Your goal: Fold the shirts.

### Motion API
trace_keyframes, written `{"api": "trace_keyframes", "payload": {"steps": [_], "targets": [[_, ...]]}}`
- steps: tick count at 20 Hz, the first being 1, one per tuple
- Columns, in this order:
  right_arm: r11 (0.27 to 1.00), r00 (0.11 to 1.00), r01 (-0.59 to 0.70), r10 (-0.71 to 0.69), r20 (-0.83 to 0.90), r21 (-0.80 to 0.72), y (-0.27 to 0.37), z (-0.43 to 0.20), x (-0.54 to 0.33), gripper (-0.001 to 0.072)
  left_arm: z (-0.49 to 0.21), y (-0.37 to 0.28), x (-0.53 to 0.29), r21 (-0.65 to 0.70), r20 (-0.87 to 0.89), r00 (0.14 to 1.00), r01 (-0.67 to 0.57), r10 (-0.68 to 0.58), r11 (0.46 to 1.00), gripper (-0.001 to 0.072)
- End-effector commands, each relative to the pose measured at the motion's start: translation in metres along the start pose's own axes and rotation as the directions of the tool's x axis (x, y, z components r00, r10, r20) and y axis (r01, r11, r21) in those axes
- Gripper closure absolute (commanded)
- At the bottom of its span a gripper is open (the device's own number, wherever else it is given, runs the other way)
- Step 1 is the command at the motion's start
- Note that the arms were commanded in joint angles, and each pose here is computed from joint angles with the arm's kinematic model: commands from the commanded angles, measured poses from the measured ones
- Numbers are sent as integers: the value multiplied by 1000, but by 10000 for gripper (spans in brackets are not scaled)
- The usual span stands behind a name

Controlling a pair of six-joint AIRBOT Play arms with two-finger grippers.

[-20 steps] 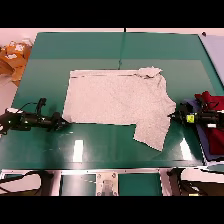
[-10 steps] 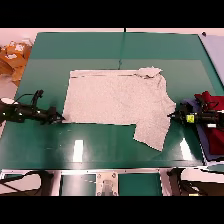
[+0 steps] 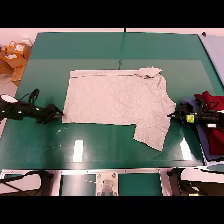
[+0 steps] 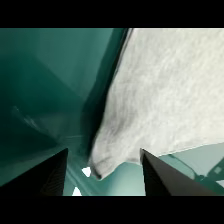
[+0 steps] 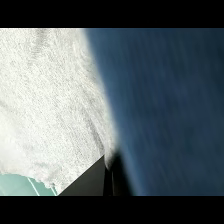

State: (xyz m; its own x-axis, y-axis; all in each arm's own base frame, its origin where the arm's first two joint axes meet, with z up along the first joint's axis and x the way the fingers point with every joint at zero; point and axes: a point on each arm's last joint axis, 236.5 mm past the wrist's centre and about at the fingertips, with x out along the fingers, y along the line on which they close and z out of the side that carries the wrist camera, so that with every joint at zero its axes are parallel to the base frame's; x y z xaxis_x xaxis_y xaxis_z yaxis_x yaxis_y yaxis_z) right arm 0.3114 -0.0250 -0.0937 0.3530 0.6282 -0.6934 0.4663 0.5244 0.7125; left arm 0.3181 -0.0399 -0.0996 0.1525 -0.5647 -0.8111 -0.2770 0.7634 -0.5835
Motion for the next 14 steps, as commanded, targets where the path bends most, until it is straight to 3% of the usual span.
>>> {"api": "trace_keyframes", "payload": {"steps": [1,7,8,9,10,14], "targets": [[1000,1000,0,0,1,-1,0,0,0,703,-19,-1,32,-50,-51,997,47,-50,998,182],[1000,1000,0,0,0,-1,0,0,0,703,-24,-9,29,-18,-96,990,102,-103,995,184],[1000,1000,0,0,0,-1,0,0,0,703,-23,-9,21,-25,-98,988,114,-116,993,216],[1000,1000,0,0,0,-1,0,0,0,703,-24,-7,15,-33,-107,986,126,-129,992,373],[1000,1000,0,0,0,-1,0,0,0,703,-25,-3,10,-54,-110,984,136,-141,989,421],[1000,1000,0,0,0,-1,0,0,0,703,-21,6,18,-46,-78,991,106,-109,993,424]]}}
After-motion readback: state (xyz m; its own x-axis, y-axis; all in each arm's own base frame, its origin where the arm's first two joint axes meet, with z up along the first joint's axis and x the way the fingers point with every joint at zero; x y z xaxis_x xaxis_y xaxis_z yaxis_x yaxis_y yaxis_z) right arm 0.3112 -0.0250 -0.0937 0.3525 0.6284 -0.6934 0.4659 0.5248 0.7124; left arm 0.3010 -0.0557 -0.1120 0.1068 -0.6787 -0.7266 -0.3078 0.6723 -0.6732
